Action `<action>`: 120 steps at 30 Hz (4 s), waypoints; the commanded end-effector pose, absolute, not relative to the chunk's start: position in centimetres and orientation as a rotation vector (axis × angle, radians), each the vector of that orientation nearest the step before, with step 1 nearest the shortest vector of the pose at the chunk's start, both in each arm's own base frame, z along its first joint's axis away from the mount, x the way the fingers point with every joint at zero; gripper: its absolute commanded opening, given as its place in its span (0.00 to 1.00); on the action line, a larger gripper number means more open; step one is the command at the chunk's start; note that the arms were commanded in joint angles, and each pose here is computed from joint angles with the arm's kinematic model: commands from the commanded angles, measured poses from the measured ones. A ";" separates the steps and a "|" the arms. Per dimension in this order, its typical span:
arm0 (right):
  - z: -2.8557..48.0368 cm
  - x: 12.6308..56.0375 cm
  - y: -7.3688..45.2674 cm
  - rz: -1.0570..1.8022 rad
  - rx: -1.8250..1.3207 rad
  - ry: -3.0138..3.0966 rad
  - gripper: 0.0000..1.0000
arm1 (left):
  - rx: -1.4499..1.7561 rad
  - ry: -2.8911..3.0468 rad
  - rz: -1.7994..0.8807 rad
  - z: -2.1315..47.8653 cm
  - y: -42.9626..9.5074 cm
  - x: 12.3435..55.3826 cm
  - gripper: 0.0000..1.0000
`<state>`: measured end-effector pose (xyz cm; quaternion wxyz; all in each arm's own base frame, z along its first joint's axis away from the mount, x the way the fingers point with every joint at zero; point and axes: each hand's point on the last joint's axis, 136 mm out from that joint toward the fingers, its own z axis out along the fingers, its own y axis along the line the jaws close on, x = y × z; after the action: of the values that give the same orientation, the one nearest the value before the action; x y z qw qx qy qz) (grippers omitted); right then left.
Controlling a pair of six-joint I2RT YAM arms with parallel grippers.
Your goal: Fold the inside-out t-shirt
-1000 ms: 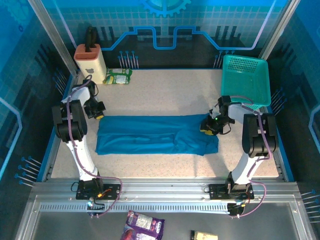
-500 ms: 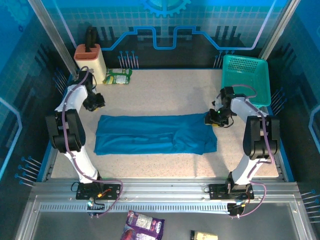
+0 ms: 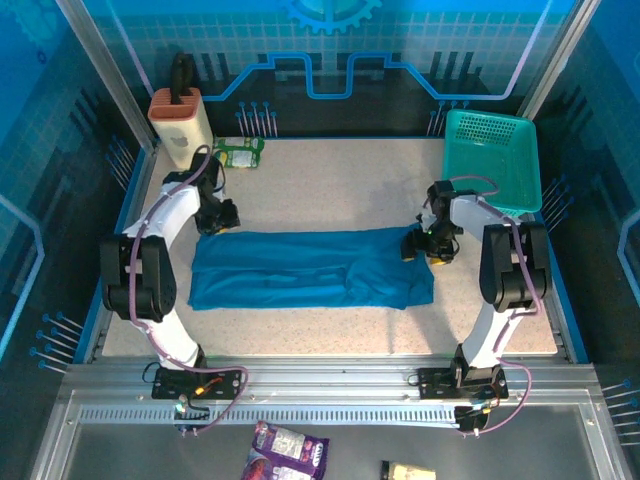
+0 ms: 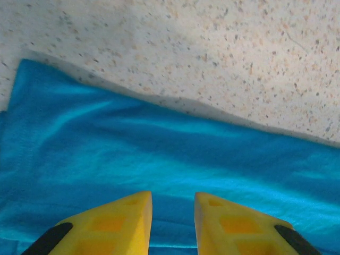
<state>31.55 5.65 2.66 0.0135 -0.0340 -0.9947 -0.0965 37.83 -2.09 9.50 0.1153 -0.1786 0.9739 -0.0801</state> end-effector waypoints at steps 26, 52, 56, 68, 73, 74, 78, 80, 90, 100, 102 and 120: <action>1.1 30.4 7.3 -0.015 -0.134 -3.064 0.47 | -0.487 2.878 -0.233 9.5 -3.4 36.5 0.29; 5.0 32.0 2.3 -0.027 -0.279 -3.163 0.00 | -0.486 2.855 -0.235 10.3 -3.3 36.5 0.29; 6.5 32.2 -1.2 0.043 -0.358 -3.182 0.00 | -0.507 2.847 -0.261 10.7 -3.6 36.4 0.29; 11.3 31.9 -2.8 0.083 -0.408 -3.195 0.00 | -0.610 2.993 -0.233 6.8 -3.4 30.3 0.16; 13.8 31.0 2.6 -0.047 -0.264 -3.173 0.00 | -0.666 3.032 -0.310 3.8 -4.3 28.6 0.06; 14.3 30.9 4.1 -0.111 -0.233 -3.170 0.00 | -0.674 3.035 -0.337 3.2 -4.6 28.5 0.05; 16.7 30.7 10.9 -0.280 -0.087 -3.168 0.00 | -0.703 3.057 -0.380 1.2 -5.1 28.4 0.05; 17.7 30.7 14.3 -0.357 -0.033 -3.167 0.00 | -0.706 3.058 -0.398 0.6 -5.3 28.5 0.04; 18.7 31.5 30.9 -0.638 0.256 -3.087 0.00 | -0.695 3.024 -0.571 -0.3 -7.0 29.1 0.01; 16.0 30.4 41.9 -0.786 0.451 -2.928 0.00 | -0.688 3.026 -0.589 -0.4 -7.1 28.9 0.01; 16.5 29.9 42.0 -0.797 0.471 -2.918 0.00 | -0.688 3.026 -0.588 -0.5 -7.1 28.9 0.01; 18.6 30.7 47.0 -1.181 0.515 -2.778 0.04 | -0.694 3.002 -0.558 0.7 -6.7 29.1 0.02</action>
<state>29.74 43.84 20.47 0.0191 0.1718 -0.9244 -0.3400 28.17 -4.76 1.09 -0.0084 -0.2284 0.9648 -0.1299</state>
